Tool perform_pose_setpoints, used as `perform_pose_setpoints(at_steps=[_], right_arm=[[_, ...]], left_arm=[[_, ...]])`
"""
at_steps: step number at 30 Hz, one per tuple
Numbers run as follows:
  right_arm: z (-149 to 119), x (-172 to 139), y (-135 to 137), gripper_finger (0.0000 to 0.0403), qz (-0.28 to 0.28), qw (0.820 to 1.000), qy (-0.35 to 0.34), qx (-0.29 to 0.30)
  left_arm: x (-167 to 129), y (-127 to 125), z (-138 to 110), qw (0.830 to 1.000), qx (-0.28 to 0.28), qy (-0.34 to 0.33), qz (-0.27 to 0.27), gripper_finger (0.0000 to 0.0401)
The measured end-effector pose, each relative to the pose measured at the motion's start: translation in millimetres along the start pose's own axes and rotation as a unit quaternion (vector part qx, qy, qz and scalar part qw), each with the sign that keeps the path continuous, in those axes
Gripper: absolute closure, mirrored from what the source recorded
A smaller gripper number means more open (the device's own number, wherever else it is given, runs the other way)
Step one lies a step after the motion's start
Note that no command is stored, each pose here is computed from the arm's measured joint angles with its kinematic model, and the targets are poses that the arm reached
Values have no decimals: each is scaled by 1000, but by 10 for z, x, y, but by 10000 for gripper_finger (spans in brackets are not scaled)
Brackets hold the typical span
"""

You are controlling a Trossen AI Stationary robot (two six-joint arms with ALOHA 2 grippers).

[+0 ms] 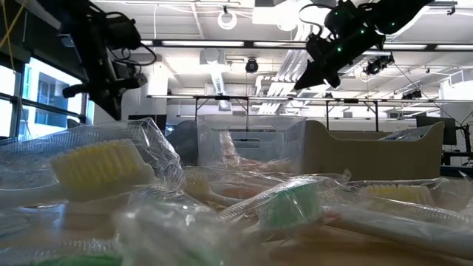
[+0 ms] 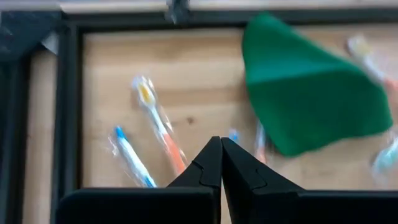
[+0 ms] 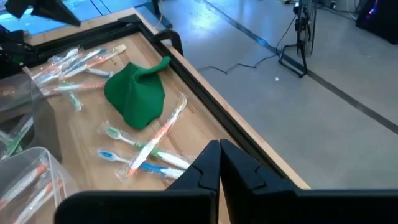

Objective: Pick & Place Toothbrushes
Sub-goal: Put the orange toothbrush into the transparent bin

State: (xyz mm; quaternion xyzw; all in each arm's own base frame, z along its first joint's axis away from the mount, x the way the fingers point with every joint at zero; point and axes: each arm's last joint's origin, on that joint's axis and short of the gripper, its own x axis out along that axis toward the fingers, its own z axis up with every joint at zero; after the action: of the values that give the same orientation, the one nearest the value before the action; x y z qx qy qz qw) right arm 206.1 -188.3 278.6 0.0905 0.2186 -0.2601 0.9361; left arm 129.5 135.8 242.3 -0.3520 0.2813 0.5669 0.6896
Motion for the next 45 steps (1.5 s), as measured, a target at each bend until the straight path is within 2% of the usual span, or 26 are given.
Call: perform_pose_setpoints(at_steps=[4, 14, 20, 24, 28, 34, 41, 45], right_arm=[[7, 1, -1, 401, -1, 1000, -3, -1], [5, 1, 0, 401, 0, 1000, -3, -2], [-2, 1, 1, 401, 1, 1000, 1, -1], [-2, 1, 2, 401, 2, 1000, 1, -1], [-8, 1, 2, 401, 2, 1000, 4, -1], [-12, 2, 2, 401, 2, 1000, 6, -1], [-15, 2, 1, 401, 1, 1000, 7, 0], [-21, 2, 2, 401, 1, 1000, 10, -2]], left_arm=[[119, -107, 69, 999, 10, 42, 9, 401], [481, -174, 54, 994, 29, 76, 73, 395], [565, -171, 42, 991, 16, 67, 112, 329], [593, -159, 33, 989, -31, 54, 137, 273], [670, -101, -41, 984, -31, 75, 160, 242], [855, 58, -52, 982, -65, 92, 154, 246], [908, 76, 48, 989, -60, 79, 109, 251], [931, 93, 48, 988, -65, 83, 113, 251]])
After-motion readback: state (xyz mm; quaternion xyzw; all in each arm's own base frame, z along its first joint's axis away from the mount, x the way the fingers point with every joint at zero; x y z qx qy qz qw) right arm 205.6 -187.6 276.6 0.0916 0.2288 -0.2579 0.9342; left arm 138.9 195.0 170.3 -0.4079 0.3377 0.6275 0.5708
